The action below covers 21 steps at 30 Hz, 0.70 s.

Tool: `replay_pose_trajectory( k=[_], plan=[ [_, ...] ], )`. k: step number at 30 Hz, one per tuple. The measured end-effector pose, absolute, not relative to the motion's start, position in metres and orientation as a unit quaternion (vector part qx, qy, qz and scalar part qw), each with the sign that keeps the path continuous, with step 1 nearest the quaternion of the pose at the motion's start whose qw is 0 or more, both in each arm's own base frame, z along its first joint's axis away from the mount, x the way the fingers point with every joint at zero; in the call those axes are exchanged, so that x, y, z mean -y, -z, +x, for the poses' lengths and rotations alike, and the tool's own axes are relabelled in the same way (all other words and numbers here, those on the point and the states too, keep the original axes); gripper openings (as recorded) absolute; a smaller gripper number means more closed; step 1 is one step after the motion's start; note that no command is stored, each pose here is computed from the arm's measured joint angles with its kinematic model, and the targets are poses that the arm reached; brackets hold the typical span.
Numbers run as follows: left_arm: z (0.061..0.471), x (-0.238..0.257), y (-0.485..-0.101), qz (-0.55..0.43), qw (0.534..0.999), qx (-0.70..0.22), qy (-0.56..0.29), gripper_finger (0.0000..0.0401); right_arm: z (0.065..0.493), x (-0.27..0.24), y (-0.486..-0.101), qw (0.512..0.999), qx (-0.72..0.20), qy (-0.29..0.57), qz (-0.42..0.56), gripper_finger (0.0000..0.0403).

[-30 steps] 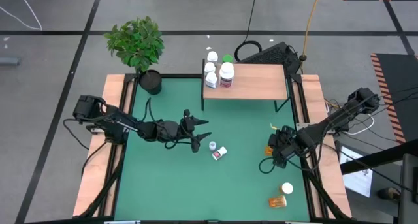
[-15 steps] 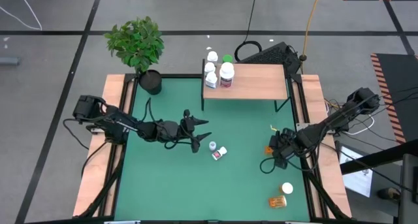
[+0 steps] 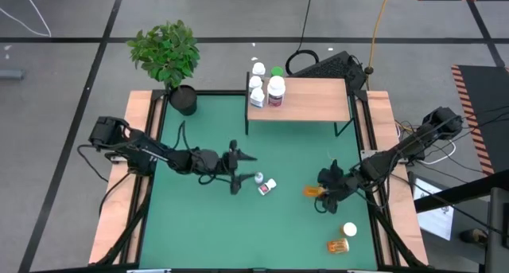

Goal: Pick and place medicine bottles onto shelf by color
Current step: Put the top orange pill bottle on the shelf

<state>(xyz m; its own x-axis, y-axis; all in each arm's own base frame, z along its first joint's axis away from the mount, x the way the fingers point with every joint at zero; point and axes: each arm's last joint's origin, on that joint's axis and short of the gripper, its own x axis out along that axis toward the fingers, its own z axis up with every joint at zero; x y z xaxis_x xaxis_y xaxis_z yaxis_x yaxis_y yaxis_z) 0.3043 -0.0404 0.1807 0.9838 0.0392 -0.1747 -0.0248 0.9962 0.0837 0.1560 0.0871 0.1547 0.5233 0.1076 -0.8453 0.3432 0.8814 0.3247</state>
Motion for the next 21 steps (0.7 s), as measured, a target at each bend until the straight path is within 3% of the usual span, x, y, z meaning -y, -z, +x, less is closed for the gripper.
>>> replay_pose_trajectory(
  k=[8,15,21],
  plan=[
    [0.368,0.074,-0.176,0.075,0.987,-0.142,0.026,0.0268,0.183,-0.078,-0.165,0.890,-0.391,0.037,0.233,0.0212],
    [0.421,0.084,-0.175,0.180,0.953,-0.241,0.015,0.0336,0.192,-0.071,-0.160,0.882,-0.395,0.039,0.254,0.0211],
    [0.440,0.093,-0.181,0.246,0.942,-0.229,0.024,0.0365,0.193,-0.068,-0.159,0.868,-0.404,0.039,0.284,0.0211]
  ],
)
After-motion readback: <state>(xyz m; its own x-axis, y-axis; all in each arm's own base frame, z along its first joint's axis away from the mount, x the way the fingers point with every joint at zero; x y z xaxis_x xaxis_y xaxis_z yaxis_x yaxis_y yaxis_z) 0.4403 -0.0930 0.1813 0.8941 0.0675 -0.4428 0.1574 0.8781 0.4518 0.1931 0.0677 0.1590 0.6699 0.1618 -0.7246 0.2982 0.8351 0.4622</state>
